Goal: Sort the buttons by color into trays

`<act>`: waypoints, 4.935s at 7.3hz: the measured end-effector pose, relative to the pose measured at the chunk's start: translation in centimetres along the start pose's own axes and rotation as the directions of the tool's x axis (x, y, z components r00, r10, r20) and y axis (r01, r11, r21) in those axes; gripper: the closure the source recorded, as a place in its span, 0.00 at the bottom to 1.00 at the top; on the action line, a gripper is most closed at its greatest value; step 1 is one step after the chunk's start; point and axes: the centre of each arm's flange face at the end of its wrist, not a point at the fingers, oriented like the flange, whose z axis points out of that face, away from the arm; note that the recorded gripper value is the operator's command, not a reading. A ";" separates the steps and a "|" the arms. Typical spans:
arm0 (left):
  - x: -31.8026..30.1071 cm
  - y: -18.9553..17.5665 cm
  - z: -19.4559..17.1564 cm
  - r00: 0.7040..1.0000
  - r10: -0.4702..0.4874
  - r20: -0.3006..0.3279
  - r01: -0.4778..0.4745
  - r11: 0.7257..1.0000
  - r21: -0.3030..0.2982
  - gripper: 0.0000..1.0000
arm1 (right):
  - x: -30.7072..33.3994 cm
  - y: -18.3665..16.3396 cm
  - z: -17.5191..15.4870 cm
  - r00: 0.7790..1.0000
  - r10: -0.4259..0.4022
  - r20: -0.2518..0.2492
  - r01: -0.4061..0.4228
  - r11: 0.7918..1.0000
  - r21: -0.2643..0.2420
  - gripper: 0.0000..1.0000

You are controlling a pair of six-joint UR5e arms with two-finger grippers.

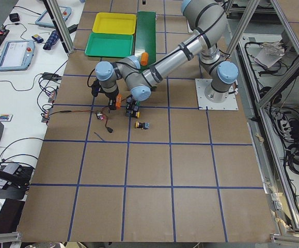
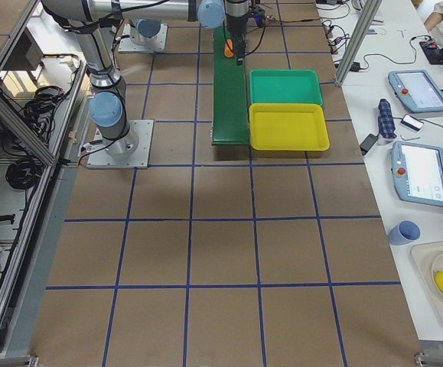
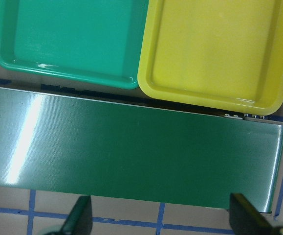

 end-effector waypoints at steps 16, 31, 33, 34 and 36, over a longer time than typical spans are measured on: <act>16.6 8.9 -1.6 0.993 -0.106 0.041 0.108 0.993 -0.053 0.00 | 0.0 -0.2 0.0 1.000 -0.001 -0.002 0.001 1.000 0.008 0.00; -13.1 10.9 7.7 0.988 -0.128 0.085 0.136 0.986 -0.093 1.00 | 0.4 -0.3 0.1 1.000 0.006 -0.004 -0.006 1.000 0.007 0.00; -13.0 11.0 7.8 0.989 -0.125 0.081 0.133 0.986 -0.104 1.00 | 0.4 -0.3 0.1 1.000 0.006 -0.004 -0.006 1.000 0.006 0.00; -12.9 11.1 7.8 0.989 -0.124 0.079 0.132 0.985 -0.107 1.00 | 0.4 -0.3 0.1 1.000 0.006 -0.004 -0.006 1.000 0.006 0.00; -12.2 10.8 6.0 0.991 -0.106 0.078 0.114 0.988 -0.100 1.00 | 0.4 -0.3 0.1 1.000 0.006 -0.004 -0.006 1.000 0.006 0.00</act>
